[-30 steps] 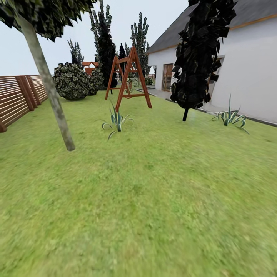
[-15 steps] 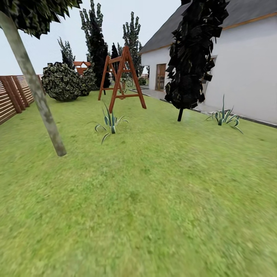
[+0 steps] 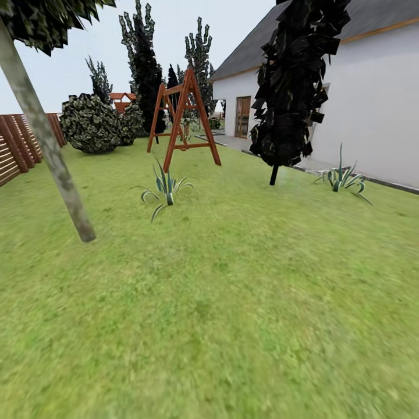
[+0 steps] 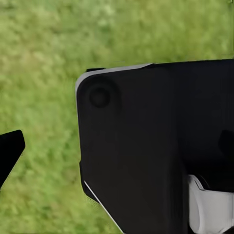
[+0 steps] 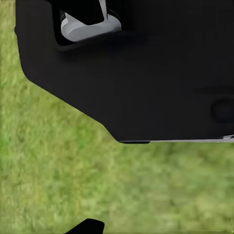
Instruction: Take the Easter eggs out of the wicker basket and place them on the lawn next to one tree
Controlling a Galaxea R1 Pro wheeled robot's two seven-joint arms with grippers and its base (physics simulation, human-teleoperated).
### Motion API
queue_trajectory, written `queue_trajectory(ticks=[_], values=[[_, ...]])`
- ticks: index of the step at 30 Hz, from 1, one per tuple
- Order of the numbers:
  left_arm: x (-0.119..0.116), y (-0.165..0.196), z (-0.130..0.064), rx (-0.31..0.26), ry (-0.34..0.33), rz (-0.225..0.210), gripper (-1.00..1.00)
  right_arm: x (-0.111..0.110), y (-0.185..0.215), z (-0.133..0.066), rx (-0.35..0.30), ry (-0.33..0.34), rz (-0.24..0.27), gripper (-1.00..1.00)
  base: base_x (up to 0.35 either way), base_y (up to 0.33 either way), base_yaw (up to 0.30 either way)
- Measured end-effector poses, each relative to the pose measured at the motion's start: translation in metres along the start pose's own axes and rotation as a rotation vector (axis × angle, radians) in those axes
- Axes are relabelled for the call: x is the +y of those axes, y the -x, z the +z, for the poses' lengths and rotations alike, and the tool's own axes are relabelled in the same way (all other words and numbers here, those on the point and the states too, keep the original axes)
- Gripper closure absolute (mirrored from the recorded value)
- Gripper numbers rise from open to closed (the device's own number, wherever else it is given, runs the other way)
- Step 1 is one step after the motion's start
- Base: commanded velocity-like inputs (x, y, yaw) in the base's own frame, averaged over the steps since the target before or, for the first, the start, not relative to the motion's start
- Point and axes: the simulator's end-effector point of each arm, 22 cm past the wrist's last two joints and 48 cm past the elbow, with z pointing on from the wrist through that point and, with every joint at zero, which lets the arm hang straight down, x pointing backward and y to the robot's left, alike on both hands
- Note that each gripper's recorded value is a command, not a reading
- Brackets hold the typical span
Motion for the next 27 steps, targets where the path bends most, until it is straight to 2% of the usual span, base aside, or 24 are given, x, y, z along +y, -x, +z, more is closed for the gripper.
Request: queue_trajectory(ticks=[7,12,20,27], values=[[-0.0083,0.0013,0.0004,-0.002,-0.011,-0.003,-1.00,0.0011,0.0033,0.0002,-0.007,0.001,0.001,-1.00,0.326,0.000,0.000],[-0.0090,0.0021,0.0006,-0.003,-0.012,-0.005,-1.00,0.0066,0.0056,0.0003,-0.012,0.013,-0.001,-1.00,0.143,0.000,-0.051],[-0.0083,0.0022,0.0006,-0.004,-0.011,-0.006,-1.00,0.0081,0.0063,0.0003,-0.014,0.016,0.007,-1.00,0.104,0.000,-0.224],[-0.0074,0.0022,0.0004,-0.005,-0.009,-0.006,-1.00,0.0064,0.0035,0.0001,-0.009,0.013,0.012,-1.00,0.242,0.000,-0.269]])
